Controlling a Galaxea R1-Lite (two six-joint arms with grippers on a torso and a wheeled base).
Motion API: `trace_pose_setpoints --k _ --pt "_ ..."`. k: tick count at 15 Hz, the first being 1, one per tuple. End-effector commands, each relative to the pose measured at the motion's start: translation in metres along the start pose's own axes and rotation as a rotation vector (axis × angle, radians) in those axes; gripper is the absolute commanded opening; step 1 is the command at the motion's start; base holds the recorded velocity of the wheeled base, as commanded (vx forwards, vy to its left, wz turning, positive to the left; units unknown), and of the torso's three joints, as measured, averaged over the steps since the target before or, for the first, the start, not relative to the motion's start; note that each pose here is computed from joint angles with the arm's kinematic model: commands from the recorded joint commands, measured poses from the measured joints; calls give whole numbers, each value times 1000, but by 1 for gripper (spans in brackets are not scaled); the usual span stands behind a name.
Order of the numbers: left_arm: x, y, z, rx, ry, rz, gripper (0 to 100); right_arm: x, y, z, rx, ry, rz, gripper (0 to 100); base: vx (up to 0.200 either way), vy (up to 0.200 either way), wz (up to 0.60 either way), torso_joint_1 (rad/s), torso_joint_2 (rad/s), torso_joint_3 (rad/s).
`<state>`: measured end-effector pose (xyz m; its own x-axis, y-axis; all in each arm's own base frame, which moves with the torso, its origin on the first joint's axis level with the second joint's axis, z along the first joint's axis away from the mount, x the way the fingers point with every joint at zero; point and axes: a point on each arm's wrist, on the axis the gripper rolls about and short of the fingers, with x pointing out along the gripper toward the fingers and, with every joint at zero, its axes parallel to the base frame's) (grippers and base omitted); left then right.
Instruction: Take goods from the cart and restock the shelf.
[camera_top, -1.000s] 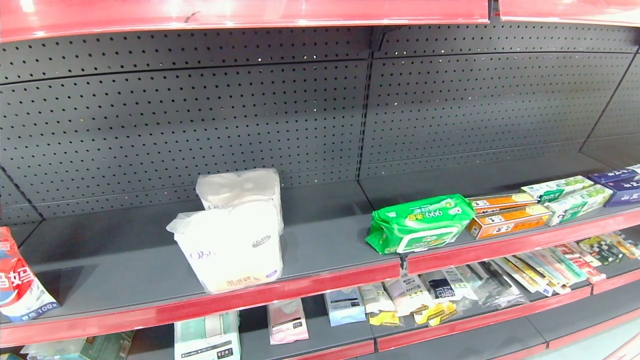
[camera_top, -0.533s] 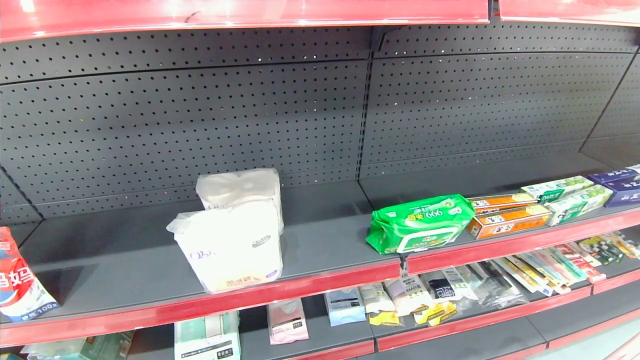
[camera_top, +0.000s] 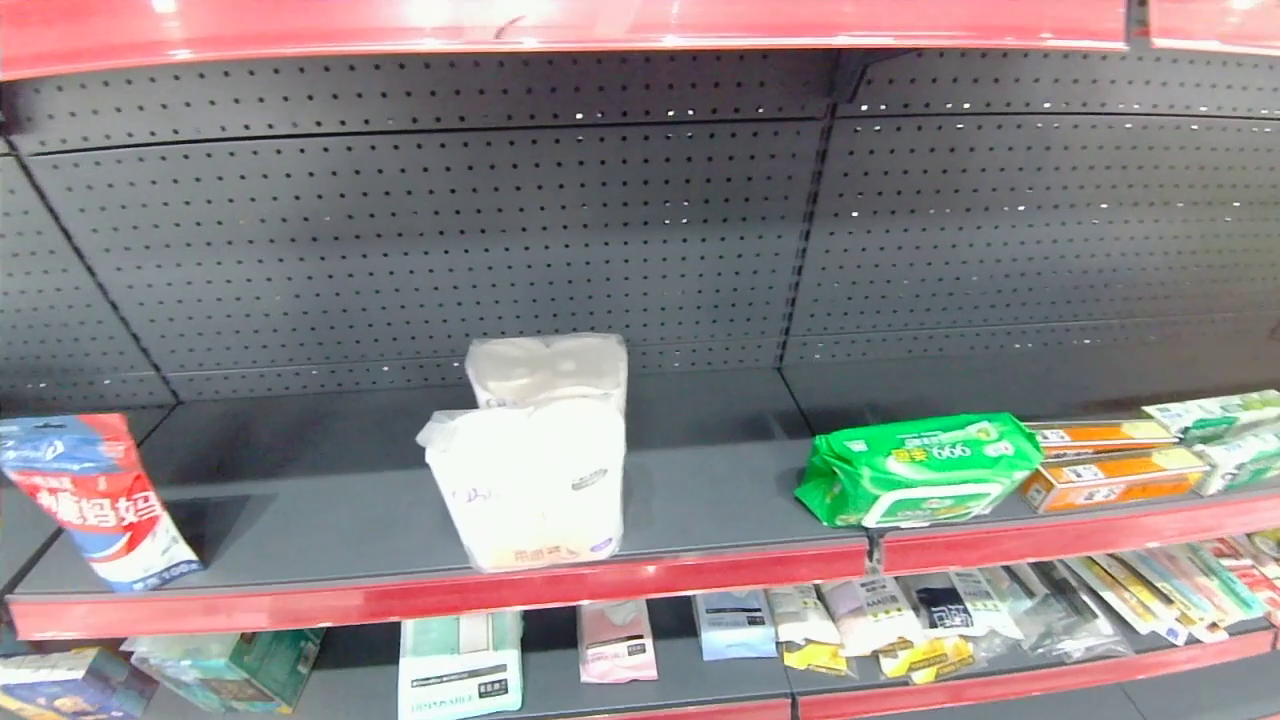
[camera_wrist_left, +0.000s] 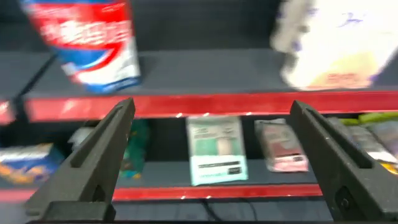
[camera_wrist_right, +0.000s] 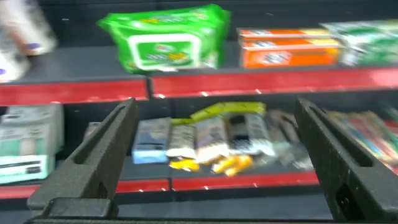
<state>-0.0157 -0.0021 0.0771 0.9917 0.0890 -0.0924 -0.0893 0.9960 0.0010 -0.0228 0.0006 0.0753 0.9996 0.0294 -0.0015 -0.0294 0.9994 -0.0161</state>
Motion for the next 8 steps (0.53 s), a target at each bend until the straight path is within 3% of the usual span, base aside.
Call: trace_pose_setpoints --k 1,2,8 --pt "0 0 0 0 6 1 100 0 0 0 -1 2 1 100 0 0 600 7 2 2" --pt "0 0 0 0 6 1 100 0 0 0 1 2 1 100 0 0 600 -2 2 2" --pt "0 0 0 -1 6 1 100 0 0 0 4 2 1 100 0 0 0 0 0 0"
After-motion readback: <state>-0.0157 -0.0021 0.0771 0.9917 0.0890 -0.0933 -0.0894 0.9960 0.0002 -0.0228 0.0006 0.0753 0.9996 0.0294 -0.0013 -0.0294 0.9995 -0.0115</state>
